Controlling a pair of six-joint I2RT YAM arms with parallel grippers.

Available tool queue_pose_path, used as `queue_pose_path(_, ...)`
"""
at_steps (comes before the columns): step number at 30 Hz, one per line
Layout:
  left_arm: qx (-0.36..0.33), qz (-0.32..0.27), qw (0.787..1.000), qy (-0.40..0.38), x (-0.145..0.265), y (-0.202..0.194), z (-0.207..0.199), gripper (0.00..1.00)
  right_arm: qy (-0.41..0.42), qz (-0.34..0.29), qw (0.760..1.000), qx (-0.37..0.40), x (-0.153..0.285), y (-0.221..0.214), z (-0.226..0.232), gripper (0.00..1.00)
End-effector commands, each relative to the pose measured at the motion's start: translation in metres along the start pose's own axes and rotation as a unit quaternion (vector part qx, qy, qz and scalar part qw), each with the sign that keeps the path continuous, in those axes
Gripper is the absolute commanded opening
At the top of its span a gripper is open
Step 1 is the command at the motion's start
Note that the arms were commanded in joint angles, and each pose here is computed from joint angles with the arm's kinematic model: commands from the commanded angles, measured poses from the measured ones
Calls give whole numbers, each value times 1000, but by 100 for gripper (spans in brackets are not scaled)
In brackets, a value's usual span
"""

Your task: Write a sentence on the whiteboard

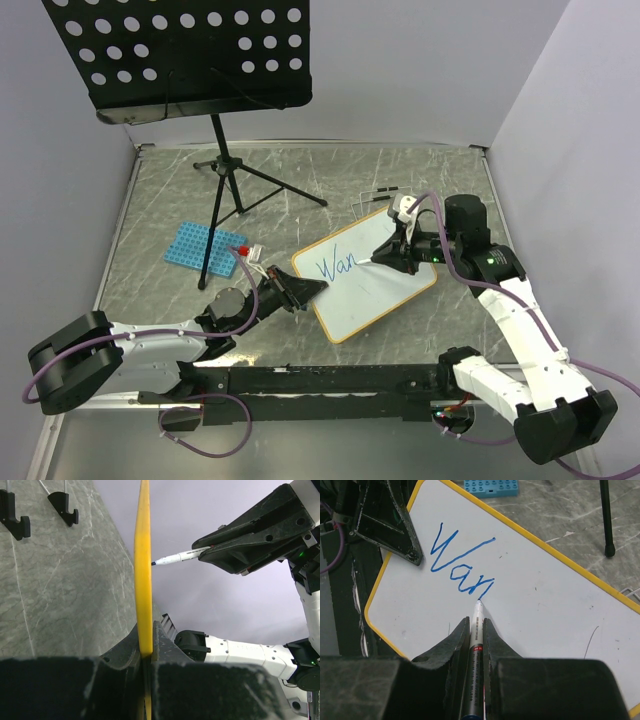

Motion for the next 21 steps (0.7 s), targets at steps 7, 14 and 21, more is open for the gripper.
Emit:
queue_pose_path(7,17,-33,993,-116,1,17,-53,1,-6,-25,1000,10,-2,18,-13,0)
queue_pose_path(14,18,-31,992,-118,-1,17,-54,1,-21,-29,999,11,-3,23,-22,0)
queue_pose_path(21,19,-30,992,-118,0,16,-53,1,-47,-27,998,9,-3,25,-30,0)
Point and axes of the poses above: each gripper's point midway between its finger pads, its own x axis back along the fingers, its own z axis along the line the jaws close on, y = z × x, the point moved 5 cm from there along x, back along the fingers, and after that the axes turned 11 degrees about x, right-handed, at the moved point
